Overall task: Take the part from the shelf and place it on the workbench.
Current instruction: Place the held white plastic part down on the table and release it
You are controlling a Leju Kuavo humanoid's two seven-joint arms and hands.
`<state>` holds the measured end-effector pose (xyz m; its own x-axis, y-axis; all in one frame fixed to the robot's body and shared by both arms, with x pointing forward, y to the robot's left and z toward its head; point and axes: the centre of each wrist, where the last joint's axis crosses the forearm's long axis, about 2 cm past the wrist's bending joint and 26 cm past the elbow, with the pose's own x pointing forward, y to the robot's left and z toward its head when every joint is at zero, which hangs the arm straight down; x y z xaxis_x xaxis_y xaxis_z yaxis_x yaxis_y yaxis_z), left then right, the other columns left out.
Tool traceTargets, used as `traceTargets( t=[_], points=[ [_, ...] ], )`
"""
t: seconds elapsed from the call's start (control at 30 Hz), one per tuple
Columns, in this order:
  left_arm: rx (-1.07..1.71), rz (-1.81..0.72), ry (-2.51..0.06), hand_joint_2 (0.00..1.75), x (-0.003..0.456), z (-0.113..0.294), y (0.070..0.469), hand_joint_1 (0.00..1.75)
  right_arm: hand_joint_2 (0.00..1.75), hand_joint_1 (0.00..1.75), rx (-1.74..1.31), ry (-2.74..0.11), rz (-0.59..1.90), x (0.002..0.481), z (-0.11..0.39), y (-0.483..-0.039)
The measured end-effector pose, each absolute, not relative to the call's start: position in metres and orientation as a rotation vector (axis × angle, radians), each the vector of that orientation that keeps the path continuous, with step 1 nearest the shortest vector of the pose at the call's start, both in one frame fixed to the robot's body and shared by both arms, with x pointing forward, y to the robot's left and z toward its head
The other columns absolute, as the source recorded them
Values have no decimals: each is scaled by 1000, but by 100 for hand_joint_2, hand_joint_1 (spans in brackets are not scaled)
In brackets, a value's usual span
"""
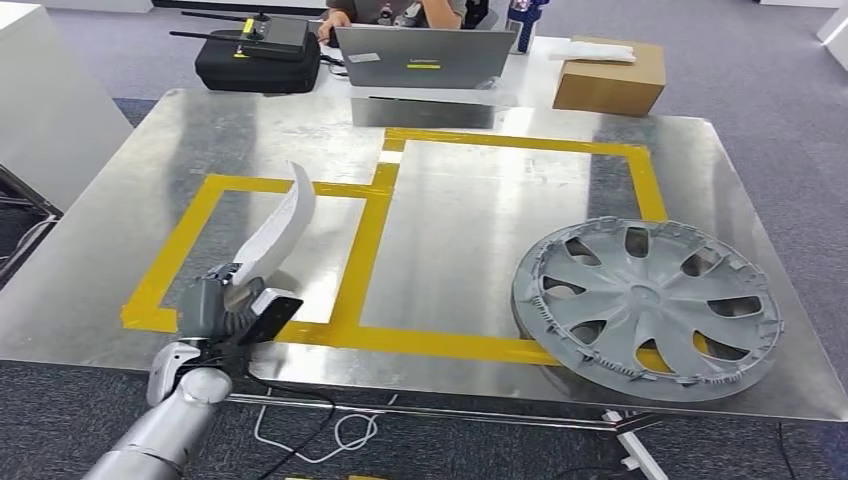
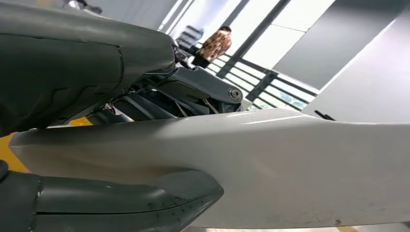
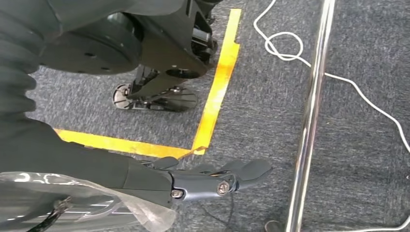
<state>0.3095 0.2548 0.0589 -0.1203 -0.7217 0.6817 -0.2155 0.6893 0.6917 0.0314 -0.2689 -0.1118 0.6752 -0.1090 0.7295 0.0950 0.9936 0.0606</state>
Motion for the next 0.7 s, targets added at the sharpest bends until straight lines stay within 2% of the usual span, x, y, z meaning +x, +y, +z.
traceTargets(
  t=[0.23, 0.37, 0.43, 0.57, 0.7],
  points=[
    [873, -634, -1552, 175, 320, 54, 276, 175, 175, 0, 43, -819, -84, 36, -111, -267],
    [912, -678, -1488, 175, 319, 48, 290, 0, 0, 0, 56, -818, -84, 36, -111, -265],
    [925, -697, -1459, 175, 317, 45, 296, 0, 0, 0, 61, -815, -86, 36, -111, -264],
    [978, -727, -1425, 0, 314, 42, 306, 0, 0, 0, 69, -799, -91, 35, -111, -261],
    [993, -716, -1429, 0, 310, 40, 314, 0, 0, 0, 63, -784, -109, 33, -111, -258]
  ],
)
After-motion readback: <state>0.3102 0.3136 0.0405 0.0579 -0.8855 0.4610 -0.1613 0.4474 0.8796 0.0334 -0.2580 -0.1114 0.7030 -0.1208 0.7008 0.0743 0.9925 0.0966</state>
